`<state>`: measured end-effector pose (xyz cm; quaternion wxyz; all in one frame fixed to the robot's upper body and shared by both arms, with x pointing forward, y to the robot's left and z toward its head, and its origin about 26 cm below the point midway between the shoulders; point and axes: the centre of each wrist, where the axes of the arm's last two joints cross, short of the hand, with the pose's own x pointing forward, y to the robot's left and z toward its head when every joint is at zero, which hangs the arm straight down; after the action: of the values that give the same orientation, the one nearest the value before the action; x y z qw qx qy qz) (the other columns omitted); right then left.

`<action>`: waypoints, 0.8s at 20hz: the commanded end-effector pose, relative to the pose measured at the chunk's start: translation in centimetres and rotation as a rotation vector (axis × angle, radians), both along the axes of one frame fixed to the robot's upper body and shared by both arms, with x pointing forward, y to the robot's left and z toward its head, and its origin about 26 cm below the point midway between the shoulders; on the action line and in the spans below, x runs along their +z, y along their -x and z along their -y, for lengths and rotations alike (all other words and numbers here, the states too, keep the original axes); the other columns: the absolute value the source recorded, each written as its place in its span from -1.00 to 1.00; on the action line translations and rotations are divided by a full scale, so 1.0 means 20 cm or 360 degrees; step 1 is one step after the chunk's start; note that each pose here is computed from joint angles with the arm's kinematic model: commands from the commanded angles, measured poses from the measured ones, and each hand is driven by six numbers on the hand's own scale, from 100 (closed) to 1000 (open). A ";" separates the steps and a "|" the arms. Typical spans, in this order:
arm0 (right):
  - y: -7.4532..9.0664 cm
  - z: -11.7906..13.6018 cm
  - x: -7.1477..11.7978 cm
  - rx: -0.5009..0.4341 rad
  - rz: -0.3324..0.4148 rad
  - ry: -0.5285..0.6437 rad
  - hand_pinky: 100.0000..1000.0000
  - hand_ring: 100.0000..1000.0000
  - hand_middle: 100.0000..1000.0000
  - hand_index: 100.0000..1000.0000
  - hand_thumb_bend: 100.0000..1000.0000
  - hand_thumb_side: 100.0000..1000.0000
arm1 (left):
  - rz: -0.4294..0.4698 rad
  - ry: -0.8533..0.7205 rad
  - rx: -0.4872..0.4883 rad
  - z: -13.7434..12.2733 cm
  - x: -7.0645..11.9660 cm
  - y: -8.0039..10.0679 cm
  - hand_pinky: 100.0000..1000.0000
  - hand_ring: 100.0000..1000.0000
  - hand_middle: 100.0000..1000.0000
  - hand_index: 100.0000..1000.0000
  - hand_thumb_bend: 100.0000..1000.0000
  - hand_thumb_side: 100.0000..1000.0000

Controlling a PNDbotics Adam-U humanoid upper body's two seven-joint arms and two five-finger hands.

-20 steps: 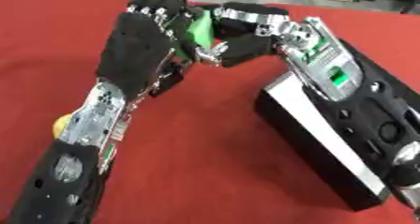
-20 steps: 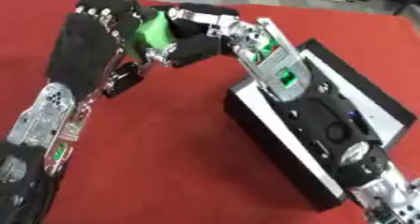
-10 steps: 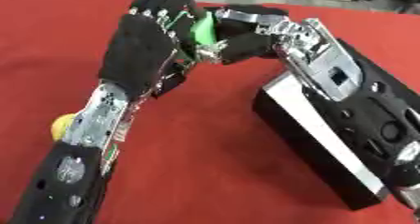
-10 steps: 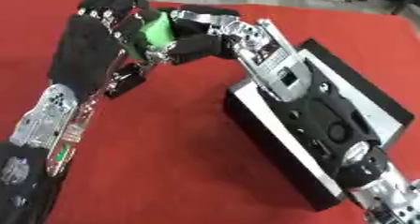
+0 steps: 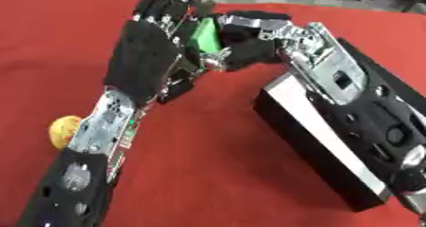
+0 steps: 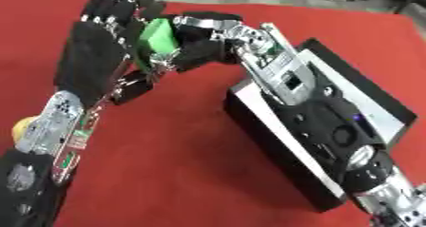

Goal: Pick up the objects with one hand, pass them to the other hand, and then place them into the box on the other side of the table.

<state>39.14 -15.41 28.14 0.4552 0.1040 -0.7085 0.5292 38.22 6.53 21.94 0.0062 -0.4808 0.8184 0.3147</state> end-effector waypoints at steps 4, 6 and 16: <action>0.01 0.05 0.05 -0.0028 0.0067 0.0000 0.92 0.85 0.31 0.49 -1.00 -0.53 | 0.0011 0.0030 0.0066 -0.03 0.02 -0.01 0.71 0.62 0.35 0.68 0.09 -0.59; 0.01 0.08 0.04 -0.0052 0.0068 -0.0007 0.92 0.85 0.32 0.49 -1.00 -0.54 | -0.0013 0.0033 0.0117 -0.06 0.00 -0.02 0.69 0.62 0.35 0.67 0.10 -0.59; 0.02 0.23 0.01 -0.0170 0.0045 -0.0063 0.92 0.85 0.35 0.52 -1.00 -0.58 | -0.0090 -0.0080 0.0238 -0.24 -0.10 -0.06 0.62 0.57 0.28 0.56 -0.13 -0.65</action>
<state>39.17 -19.09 26.87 0.4815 0.0822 -0.7186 0.4949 39.30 10.75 19.15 -0.0371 -0.5263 0.7744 0.3492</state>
